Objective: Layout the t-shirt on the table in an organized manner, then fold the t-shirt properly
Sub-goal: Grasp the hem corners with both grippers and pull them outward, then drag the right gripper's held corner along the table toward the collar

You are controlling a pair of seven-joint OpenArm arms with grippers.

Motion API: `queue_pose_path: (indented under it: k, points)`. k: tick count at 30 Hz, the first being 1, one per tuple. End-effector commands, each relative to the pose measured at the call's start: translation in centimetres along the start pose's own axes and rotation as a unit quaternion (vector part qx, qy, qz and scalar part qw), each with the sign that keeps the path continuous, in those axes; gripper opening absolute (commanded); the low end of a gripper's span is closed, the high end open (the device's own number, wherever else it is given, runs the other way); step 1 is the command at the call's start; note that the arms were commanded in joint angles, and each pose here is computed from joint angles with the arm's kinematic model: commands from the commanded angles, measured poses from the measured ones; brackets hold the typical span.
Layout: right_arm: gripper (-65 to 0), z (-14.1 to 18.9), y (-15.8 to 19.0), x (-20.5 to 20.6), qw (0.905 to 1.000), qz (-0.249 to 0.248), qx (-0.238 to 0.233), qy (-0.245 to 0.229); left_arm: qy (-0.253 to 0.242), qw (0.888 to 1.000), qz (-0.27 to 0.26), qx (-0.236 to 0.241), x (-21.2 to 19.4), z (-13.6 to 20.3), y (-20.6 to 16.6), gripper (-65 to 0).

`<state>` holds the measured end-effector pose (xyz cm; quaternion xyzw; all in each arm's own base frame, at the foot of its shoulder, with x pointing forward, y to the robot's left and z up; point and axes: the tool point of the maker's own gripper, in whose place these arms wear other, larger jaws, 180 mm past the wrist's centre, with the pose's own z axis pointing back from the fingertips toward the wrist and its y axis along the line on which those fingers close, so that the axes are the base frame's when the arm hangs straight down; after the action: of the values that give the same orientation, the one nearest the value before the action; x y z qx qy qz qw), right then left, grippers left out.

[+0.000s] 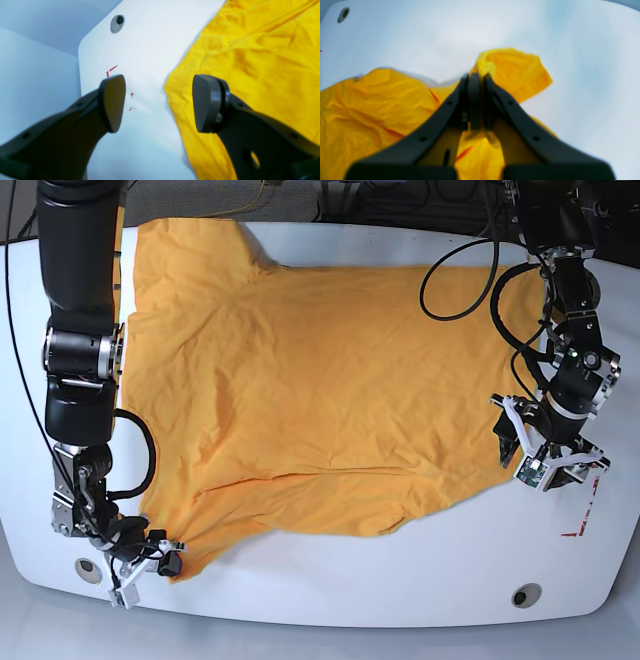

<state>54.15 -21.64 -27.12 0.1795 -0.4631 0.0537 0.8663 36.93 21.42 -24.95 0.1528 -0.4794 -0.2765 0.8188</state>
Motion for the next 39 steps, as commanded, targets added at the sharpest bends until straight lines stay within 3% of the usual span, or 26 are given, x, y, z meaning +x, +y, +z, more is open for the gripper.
queue_pose_path:
  k: [1, 13, 16, 18, 25, 28, 34, 39]
  points:
    - [-65.0, 1.3, 0.6, 6.2, 0.9976, 0.018, 0.007, -0.066, -0.020, 1.000, -0.002, 0.013, 1.1, 0.3, 1.0, -25.7]
    - [-64.7, 2.4, 2.7, 12.5, 0.9923, 0.038, 0.020, -0.116, -0.019, 1.000, -0.002, 0.012, 1.0, 0.3, 0.9, -25.7]
    - [-60.7, 2.3, 3.2, 13.2, 0.9920, 0.046, 0.019, -0.116, -0.019, 1.000, -0.002, 0.012, 1.0, 0.3, 0.9, -25.7]
    - [-52.3, 2.2, 3.3, 13.2, 0.9921, 0.058, 0.012, -0.110, -0.019, 1.000, -0.002, 0.012, 1.0, 0.3, 0.9, -25.7]
    - [-9.8, 1.3, 1.5, 10.7, 0.9951, 0.044, -0.034, -0.081, -0.020, 1.000, -0.002, 0.013, 1.1, 0.4, 0.9, -25.7]
    - [0.0, 1.2, 0.1, 8.6, 0.9964, 0.035, -0.050, -0.059, -0.020, 1.000, -0.002, 0.013, 1.1, 0.4, 0.9, -25.7]
    - [-3.4, 2.5, -3.0, 4.8, 0.9967, 0.028, -0.076, 0.006, -0.020, 1.000, -0.003, 0.013, 1.1, 0.4, 0.9, -25.7]
    - [-4.4, 4.8, -3.6, 1.7, 0.9955, 0.054, -0.069, 0.036, 0.003, 1.000, -0.002, 0.013, 0.3, 0.4, 0.9, -25.7]
